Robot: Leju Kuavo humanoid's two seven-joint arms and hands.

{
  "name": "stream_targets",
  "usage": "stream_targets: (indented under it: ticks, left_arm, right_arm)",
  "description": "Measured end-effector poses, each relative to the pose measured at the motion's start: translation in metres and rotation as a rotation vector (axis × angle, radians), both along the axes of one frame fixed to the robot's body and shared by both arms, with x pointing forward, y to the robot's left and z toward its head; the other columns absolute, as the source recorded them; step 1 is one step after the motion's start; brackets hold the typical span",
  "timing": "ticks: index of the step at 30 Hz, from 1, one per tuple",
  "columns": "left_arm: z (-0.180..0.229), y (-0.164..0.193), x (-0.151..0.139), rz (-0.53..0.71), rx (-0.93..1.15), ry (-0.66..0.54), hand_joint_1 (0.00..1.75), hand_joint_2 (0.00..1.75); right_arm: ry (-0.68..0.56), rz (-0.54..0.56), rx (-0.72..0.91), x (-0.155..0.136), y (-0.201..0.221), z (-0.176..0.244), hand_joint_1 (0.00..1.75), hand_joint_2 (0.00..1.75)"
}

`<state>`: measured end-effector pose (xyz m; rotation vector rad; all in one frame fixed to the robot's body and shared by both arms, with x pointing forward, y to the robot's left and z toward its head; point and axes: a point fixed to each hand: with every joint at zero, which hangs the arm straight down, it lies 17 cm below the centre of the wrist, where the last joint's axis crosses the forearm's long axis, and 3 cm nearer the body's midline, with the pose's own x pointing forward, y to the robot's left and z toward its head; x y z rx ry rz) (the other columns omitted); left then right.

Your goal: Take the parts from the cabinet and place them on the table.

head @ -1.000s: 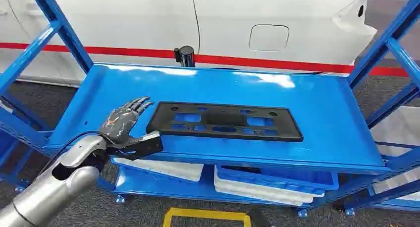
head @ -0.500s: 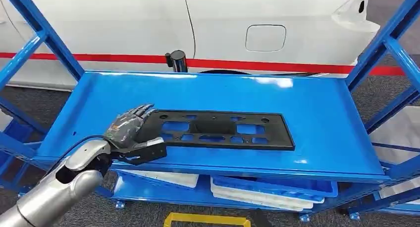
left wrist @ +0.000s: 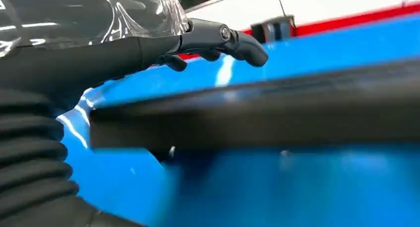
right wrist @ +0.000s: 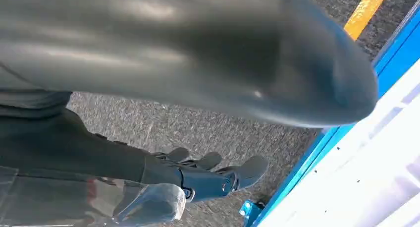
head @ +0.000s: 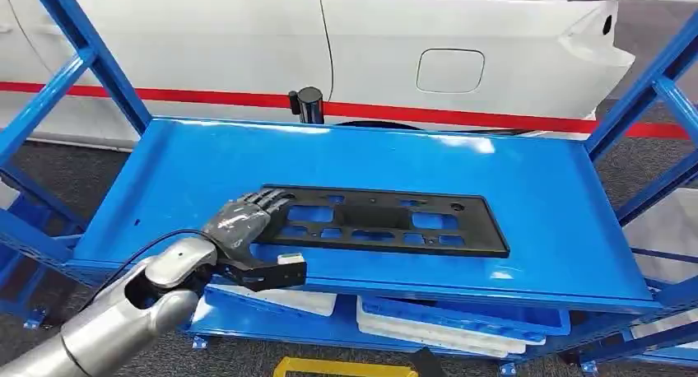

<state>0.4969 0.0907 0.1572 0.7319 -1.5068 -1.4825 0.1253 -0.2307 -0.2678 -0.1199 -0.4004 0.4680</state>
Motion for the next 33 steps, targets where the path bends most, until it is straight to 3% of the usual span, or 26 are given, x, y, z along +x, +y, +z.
stream_targets:
  ticks: [9, 24, 25, 26, 33]
  left_arm:
    - [-0.008, -0.01, 0.012, -0.004, 0.096, -0.019, 0.0, 1.75]
    - [-0.016, 0.057, 0.066, 0.213, 0.067, 0.106, 0.0, 1.75]
    - [-0.018, 0.059, 0.067, 0.219, 0.071, 0.111, 0.07, 1.75]
    - [-0.019, 0.063, 0.069, 0.228, 0.074, 0.113, 1.75, 1.75]
    - [-0.033, 0.083, 0.074, 0.278, 0.098, 0.135, 1.75, 1.75]
  right_arm:
    - [0.002, 0.007, -0.002, 0.004, 0.002, 0.001, 0.0, 0.0]
    - [0.001, 0.035, 0.003, 0.004, 0.011, 0.002, 0.0, 0.0]
    - [0.001, 0.034, 0.003, 0.005, 0.011, 0.002, 0.0, 0.0]
    - [0.001, 0.035, 0.003, 0.005, 0.011, 0.002, 0.0, 0.0]
    - [0.003, 0.038, -0.002, 0.003, 0.008, 0.001, 0.0, 0.0]
